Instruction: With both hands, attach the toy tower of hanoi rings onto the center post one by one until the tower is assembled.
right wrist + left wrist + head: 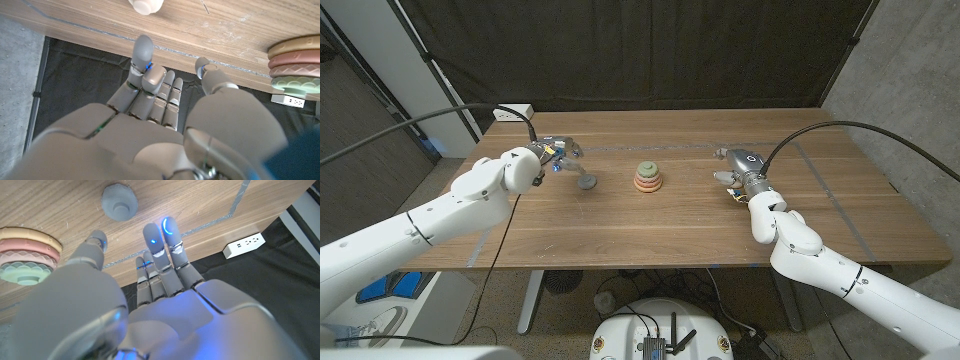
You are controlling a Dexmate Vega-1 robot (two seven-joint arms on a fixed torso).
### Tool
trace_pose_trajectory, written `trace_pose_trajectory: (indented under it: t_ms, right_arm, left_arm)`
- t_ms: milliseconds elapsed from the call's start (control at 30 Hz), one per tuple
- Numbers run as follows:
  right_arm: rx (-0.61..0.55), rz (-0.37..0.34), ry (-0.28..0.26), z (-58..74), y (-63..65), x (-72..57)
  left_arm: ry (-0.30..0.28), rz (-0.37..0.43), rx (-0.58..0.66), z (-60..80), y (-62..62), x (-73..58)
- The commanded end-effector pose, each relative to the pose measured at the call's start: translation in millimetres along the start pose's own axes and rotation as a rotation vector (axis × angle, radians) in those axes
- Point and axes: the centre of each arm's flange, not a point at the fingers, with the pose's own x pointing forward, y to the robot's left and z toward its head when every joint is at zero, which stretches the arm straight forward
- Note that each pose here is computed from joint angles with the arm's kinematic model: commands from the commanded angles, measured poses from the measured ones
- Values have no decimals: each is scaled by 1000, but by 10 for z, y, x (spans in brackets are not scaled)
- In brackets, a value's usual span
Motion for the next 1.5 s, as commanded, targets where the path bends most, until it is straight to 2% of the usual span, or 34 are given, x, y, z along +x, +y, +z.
trace_pose_trajectory:
  t_ms: [33, 233, 367, 567, 1100, 1500]
  right_arm:
    - [0, 2, -10, 26, 11, -7]
    - [0, -3, -7, 18, -2, -9]
    - [2, -2, -7, 10, -2, -9]
    - [5, -2, -4, 3, 0, -7]
    - [4, -4, -11, 17, -32, -4]
    - [10, 2, -1, 4, -33, -11]
  left_arm:
    - [26, -108, 8, -26, 36, 109]
    - [24, -137, 27, -17, -5, 195]
    - [31, -105, 47, -16, -47, 233]
    - [36, -113, 91, 2, -98, 295]
    - [-24, -160, 111, 92, -297, 413]
    - [-3, -154, 146, 124, -388, 468]
